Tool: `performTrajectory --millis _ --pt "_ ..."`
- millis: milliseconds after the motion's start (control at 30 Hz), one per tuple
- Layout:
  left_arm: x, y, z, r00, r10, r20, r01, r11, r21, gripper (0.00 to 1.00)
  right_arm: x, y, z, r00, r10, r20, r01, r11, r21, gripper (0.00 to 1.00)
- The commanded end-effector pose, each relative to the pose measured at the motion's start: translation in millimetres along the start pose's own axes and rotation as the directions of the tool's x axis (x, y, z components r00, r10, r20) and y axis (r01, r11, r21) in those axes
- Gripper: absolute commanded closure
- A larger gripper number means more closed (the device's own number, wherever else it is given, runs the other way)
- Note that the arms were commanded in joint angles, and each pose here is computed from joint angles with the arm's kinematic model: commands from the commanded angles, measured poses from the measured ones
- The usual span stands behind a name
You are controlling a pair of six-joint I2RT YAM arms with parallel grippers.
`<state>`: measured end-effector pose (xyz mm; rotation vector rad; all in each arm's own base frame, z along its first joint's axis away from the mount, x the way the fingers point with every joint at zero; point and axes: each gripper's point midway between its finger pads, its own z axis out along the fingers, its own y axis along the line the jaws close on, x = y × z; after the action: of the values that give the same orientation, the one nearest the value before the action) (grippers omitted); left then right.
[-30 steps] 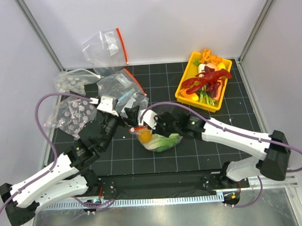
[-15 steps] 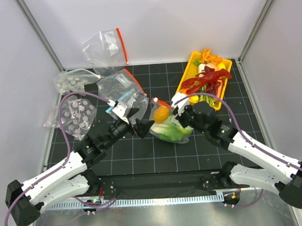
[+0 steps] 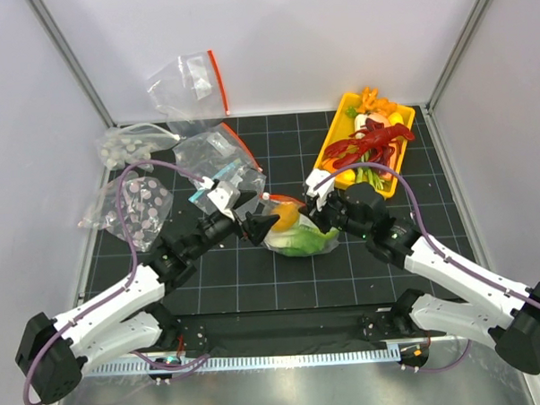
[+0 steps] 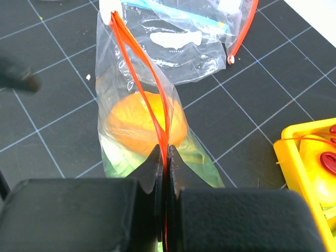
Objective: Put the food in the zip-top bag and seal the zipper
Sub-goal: Zip the zipper food storage bag at the center of the board.
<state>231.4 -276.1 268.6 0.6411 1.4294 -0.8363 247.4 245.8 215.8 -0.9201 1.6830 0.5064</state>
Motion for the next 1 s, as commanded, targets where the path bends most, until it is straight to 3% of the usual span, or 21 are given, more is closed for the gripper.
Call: performTrajectory --millis 0,333,500,600,633,733,867,967 --pt "-22 5 0 0.994 -0.016 0.104 0.015 1.000 0.011 0.11 -40 -1 -5 0.989 -0.010 0.149 0.010 1.000 0.002 0.99" --pt "-16 -7 5 0.991 -0.014 0.133 -0.005 0.991 0.137 0.28 -43 1 -7 0.986 -0.013 0.163 0.015 1.000 -0.011 0.99" --pt "-4 -6 15 0.996 -0.013 0.094 -0.002 0.988 0.154 0.34 -44 4 -7 0.986 -0.013 0.165 0.017 1.000 -0.024 0.99" --pt "0 -6 17 0.997 -0.011 0.074 -0.001 0.986 0.165 0.54 -43 4 -8 0.987 -0.017 0.161 0.022 0.999 -0.026 0.99" --pt "1 -3 18 0.998 -0.010 0.067 -0.001 0.988 0.157 0.70 -42 4 -7 0.988 -0.017 0.151 0.021 0.999 -0.028 0.99" --pt "4 4 19 0.999 -0.013 0.046 0.007 0.993 0.120 0.87 -42 5 -7 0.989 -0.017 0.150 0.022 0.999 -0.031 0.99" --pt "3 9 18 0.999 -0.016 0.052 0.011 0.996 0.092 0.99 -43 4 -8 0.988 -0.016 0.155 0.020 1.000 -0.023 0.99" --pt "-1 11 14 0.998 -0.015 0.068 0.010 0.997 0.073 1.00 -45 3 -9 0.987 -0.014 0.159 0.018 1.000 -0.022 0.99"
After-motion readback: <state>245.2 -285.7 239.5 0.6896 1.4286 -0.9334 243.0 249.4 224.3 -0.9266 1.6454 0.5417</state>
